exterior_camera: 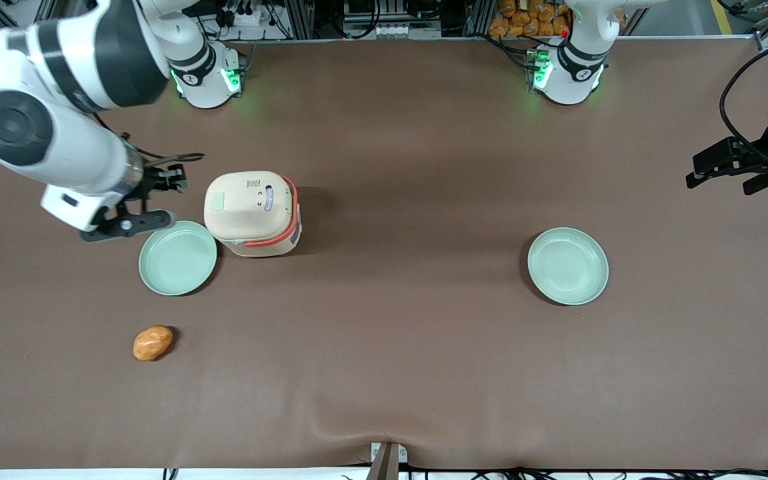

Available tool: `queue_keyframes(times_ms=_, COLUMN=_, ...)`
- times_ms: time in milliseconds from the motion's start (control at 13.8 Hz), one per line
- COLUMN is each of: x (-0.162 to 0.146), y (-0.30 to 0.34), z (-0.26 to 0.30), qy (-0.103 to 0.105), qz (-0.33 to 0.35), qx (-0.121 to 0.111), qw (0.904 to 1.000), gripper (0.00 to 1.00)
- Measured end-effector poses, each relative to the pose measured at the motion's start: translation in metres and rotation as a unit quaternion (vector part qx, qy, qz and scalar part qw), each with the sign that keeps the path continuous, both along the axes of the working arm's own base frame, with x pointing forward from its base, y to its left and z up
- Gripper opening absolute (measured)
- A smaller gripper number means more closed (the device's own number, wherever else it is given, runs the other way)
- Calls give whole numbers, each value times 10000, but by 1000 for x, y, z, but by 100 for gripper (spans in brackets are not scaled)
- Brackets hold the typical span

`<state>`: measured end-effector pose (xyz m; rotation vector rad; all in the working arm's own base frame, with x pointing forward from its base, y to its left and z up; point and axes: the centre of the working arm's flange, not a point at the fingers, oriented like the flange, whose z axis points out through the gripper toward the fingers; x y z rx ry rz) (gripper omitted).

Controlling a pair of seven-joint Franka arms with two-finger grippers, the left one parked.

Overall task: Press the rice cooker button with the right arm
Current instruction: 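Lower the right gripper onto the green button on the rice cooker lid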

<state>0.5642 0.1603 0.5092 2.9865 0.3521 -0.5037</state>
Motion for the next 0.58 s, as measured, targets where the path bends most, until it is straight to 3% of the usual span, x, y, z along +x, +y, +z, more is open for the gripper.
queue_keyframes(times_ms=218, x=-3, y=-1, z=-33, qy=335, qz=-35, qx=-54, qw=9994, gripper=14)
queue_keyframes(times_ms=363, x=-6, y=0, z=-60, qy=603, qz=-75, qx=-42, qw=9981, gripper=7)
queue_keyframes(times_ms=581, x=-10, y=8, z=-104, qy=935, qz=-239, qx=288, qw=9949, gripper=2)
